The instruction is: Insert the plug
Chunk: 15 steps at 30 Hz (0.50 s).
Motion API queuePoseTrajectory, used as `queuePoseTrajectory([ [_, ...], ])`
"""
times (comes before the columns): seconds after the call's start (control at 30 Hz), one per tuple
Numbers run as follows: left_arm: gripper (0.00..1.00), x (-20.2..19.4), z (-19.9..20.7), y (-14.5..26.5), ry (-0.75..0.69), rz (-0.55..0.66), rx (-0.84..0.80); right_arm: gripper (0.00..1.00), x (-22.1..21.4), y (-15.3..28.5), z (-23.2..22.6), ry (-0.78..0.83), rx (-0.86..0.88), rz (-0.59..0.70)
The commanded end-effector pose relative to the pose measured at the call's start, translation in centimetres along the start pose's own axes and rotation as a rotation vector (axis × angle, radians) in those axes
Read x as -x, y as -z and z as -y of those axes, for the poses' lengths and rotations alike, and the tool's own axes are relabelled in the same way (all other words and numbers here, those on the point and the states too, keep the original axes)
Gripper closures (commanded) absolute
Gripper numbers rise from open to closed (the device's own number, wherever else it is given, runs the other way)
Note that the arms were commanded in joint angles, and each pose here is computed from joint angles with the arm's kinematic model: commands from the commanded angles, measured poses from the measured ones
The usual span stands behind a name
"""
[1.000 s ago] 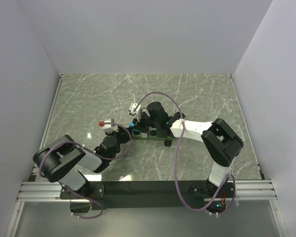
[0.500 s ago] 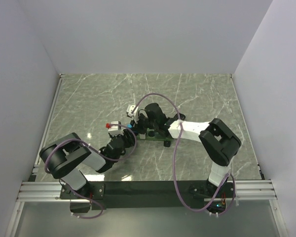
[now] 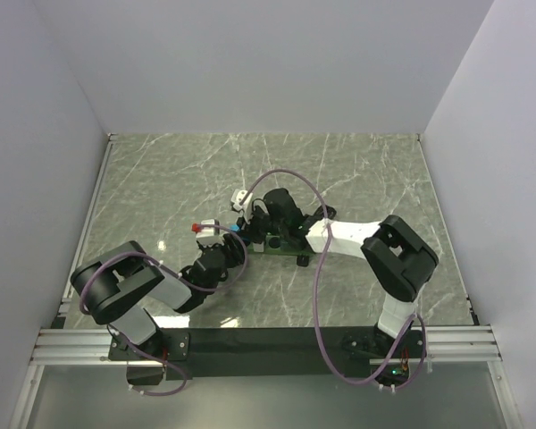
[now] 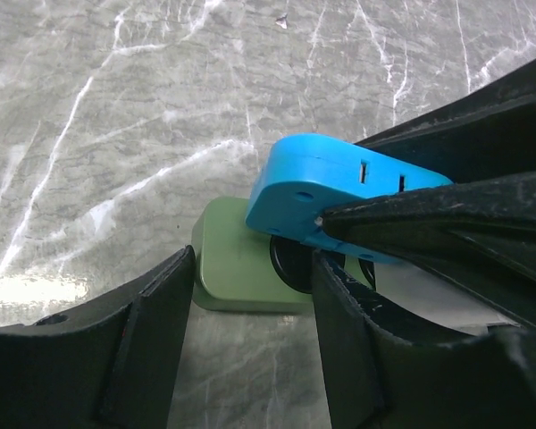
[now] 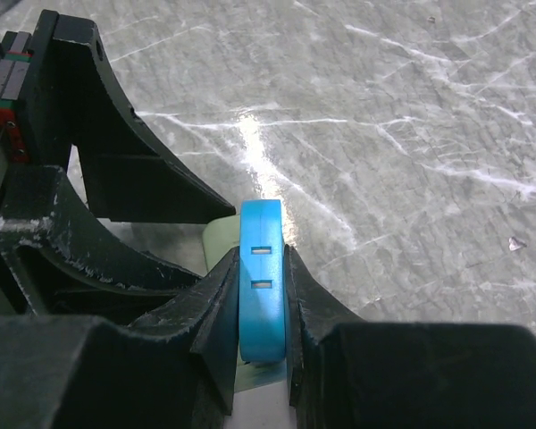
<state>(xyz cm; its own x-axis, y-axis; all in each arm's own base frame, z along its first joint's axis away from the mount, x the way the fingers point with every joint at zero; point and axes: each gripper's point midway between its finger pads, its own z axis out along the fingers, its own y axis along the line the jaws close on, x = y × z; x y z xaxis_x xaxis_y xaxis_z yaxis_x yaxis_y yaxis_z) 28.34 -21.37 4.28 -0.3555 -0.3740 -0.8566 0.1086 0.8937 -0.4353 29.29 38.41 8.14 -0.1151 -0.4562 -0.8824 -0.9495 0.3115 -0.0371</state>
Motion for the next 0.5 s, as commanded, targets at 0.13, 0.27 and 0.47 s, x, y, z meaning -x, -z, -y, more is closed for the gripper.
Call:
queuePoseTrajectory([
  [0.13,0.41,-2.2,-0.7,1.1,-0.037,-0.083,-0.004,0.89,-10.6,2.6,-6.0,-0.276,0.093,-0.345],
  [0.27,0.41,-1.8,-0.4,1.2,-0.031,-0.076,-0.013,0.55,-9.6,2.7,-5.8,-0.259,0.082,-0.316],
  [0.47,0.41,-2.3,-0.5,0.9,-0.035,-0.086,-0.005,0.22,-8.5,3.0,-5.3,-0.243,0.062,-0.286],
])
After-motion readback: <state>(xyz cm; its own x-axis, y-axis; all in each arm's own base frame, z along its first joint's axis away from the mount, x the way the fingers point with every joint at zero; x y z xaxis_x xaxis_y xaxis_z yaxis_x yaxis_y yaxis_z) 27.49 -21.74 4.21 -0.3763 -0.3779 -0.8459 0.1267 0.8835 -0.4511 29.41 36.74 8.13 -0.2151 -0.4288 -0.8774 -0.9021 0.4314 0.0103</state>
